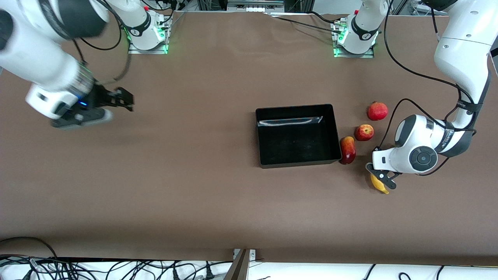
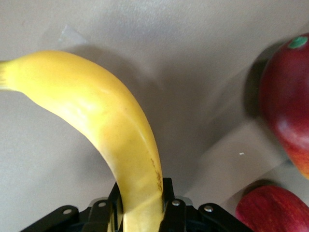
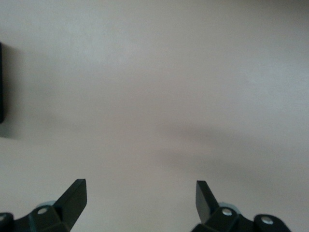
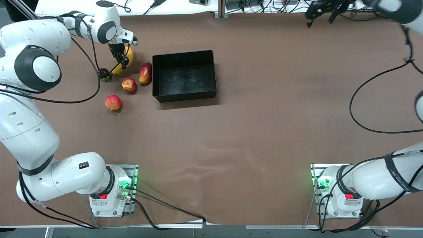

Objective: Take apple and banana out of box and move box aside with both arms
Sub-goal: 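Reach the right gripper to the tray rim while the left gripper withdraws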

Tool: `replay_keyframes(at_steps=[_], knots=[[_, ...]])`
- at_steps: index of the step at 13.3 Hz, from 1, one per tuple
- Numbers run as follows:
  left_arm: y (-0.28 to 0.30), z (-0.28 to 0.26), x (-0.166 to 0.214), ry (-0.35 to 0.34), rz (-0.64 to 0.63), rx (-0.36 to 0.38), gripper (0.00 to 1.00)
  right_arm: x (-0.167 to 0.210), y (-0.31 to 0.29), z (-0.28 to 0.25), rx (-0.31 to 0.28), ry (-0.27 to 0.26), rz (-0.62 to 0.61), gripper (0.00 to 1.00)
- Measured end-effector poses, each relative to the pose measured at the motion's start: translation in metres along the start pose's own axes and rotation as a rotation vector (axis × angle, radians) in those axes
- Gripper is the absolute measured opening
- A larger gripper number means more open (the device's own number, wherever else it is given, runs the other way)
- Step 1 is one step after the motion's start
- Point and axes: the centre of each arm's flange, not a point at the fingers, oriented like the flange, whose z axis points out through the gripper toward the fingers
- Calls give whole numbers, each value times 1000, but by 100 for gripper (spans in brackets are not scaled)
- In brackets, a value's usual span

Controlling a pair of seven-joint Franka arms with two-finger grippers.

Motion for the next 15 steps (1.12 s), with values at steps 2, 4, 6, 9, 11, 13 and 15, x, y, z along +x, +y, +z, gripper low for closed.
replay_keyframes(at_steps=[2,4,6,9,11,13,15], knots=[[2,0,2,3,4,2,41,16,-41,28,6,9,-38,100],[3,-9,6,22,12,11,59,28,-92,45,47,40,14,100],[15,-44,16,53,32,29,78,40,-150,59,74,57,108,100],[32,-130,8,56,-18,-5,100,58,-232,92,88,66,232,100],[35,-185,-14,35,-101,-61,100,67,-273,124,103,90,282,100],[37,-227,-37,-19,-203,-93,100,67,-308,159,115,104,316,100],[45,-267,-48,-23,-292,-93,100,60,-342,191,119,105,343,100]])
